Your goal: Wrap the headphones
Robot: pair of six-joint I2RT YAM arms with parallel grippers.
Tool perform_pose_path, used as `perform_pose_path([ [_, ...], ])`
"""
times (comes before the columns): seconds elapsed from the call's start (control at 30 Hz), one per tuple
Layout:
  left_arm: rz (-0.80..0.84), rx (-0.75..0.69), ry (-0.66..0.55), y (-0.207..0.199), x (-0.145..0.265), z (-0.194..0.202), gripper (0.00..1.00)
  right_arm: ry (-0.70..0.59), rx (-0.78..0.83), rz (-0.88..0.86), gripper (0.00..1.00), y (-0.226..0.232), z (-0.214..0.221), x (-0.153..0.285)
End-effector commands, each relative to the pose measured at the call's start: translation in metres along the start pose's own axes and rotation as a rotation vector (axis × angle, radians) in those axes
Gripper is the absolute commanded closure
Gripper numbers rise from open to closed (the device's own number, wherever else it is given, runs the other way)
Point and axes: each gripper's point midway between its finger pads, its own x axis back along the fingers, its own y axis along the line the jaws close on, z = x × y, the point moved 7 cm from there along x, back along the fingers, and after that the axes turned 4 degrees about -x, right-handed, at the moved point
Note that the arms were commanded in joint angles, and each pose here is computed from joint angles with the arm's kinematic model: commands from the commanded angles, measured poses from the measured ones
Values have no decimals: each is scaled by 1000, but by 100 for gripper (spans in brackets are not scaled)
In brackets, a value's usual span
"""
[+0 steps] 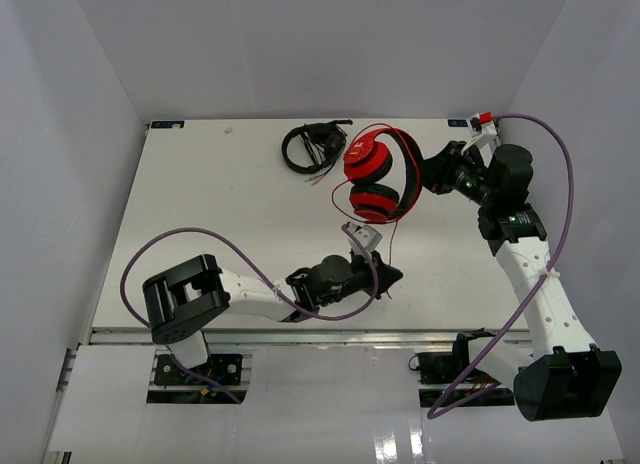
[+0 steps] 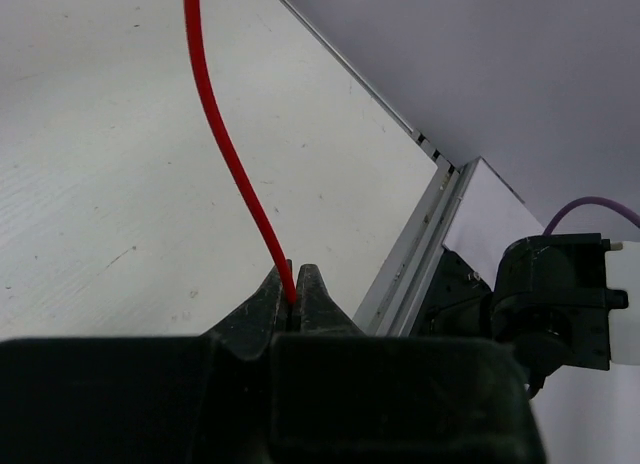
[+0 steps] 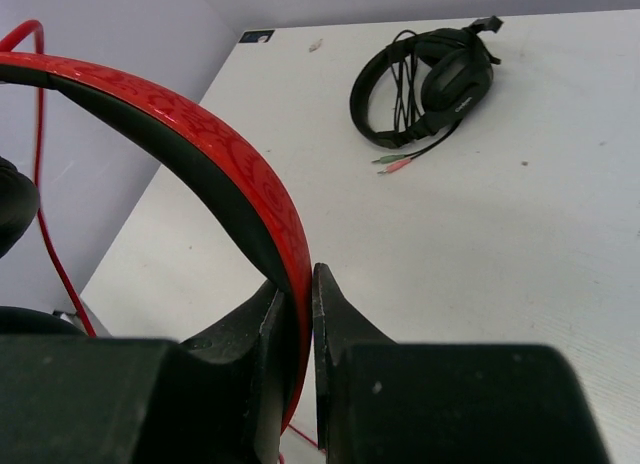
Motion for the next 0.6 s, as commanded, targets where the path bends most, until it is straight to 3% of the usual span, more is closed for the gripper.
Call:
perform_pose_path([
  [0.0,-55,-108,184,-13,12,2,100,-156,37,92,92,3,-26,4],
  [0.57,-258,-366,304,-29,84,-37,100,-225,104,199,92,-19,-25,8],
])
